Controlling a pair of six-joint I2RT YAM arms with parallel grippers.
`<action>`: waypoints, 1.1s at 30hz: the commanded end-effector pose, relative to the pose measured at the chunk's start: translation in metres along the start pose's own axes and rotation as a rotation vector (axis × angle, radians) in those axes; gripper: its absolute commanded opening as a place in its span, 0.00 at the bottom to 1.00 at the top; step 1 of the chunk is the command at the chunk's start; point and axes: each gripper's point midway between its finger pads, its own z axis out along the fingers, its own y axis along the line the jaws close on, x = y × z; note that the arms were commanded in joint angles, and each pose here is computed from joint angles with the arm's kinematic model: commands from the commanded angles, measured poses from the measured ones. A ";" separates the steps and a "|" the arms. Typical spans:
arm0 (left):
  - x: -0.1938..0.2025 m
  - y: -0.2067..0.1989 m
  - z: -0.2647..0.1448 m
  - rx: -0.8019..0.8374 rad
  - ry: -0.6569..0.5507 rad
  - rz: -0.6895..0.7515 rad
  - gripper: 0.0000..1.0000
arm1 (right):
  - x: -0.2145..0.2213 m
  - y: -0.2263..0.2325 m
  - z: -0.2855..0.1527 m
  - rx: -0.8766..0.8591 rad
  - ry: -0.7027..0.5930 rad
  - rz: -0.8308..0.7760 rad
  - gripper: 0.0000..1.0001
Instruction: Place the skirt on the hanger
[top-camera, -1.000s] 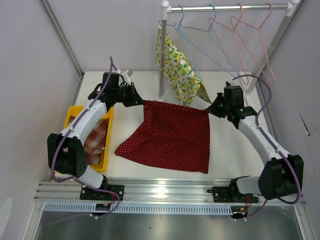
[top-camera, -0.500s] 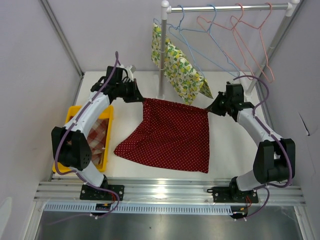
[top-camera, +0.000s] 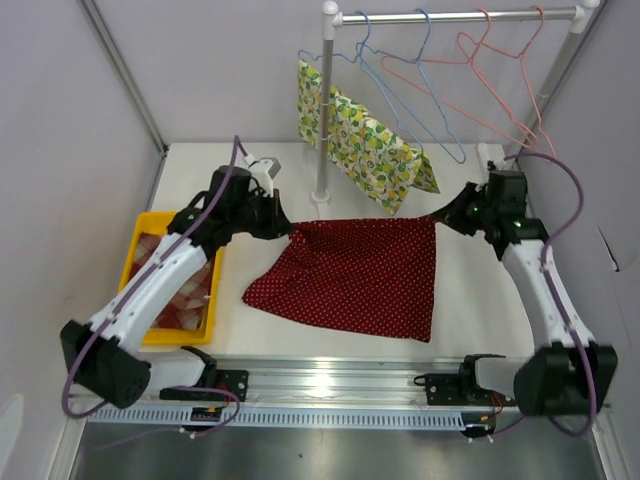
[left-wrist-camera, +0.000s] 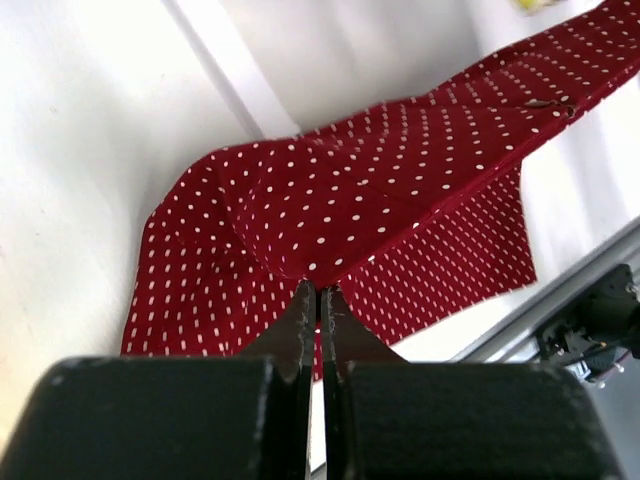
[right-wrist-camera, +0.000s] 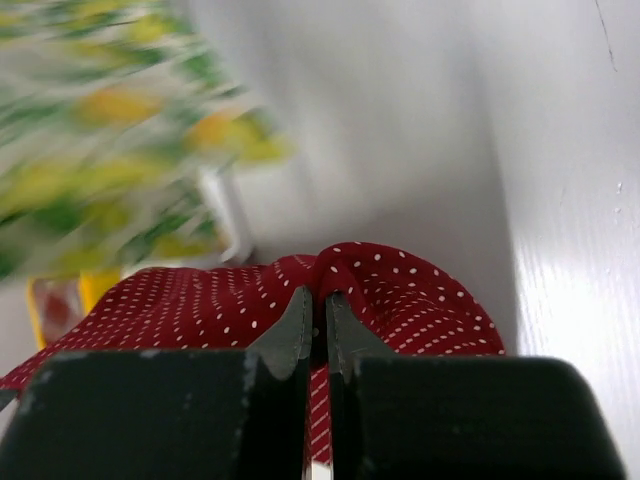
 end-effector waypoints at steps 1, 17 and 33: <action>-0.012 0.006 -0.055 -0.104 -0.131 0.071 0.00 | -0.029 0.002 -0.069 0.024 -0.213 -0.038 0.00; 0.044 -0.123 -0.238 0.451 -0.303 0.245 0.00 | 0.019 0.041 -0.294 -0.106 -0.538 -0.077 0.00; -0.023 -0.069 -0.116 0.186 -0.221 0.106 0.00 | 0.000 0.012 -0.171 -0.008 -0.357 0.021 0.00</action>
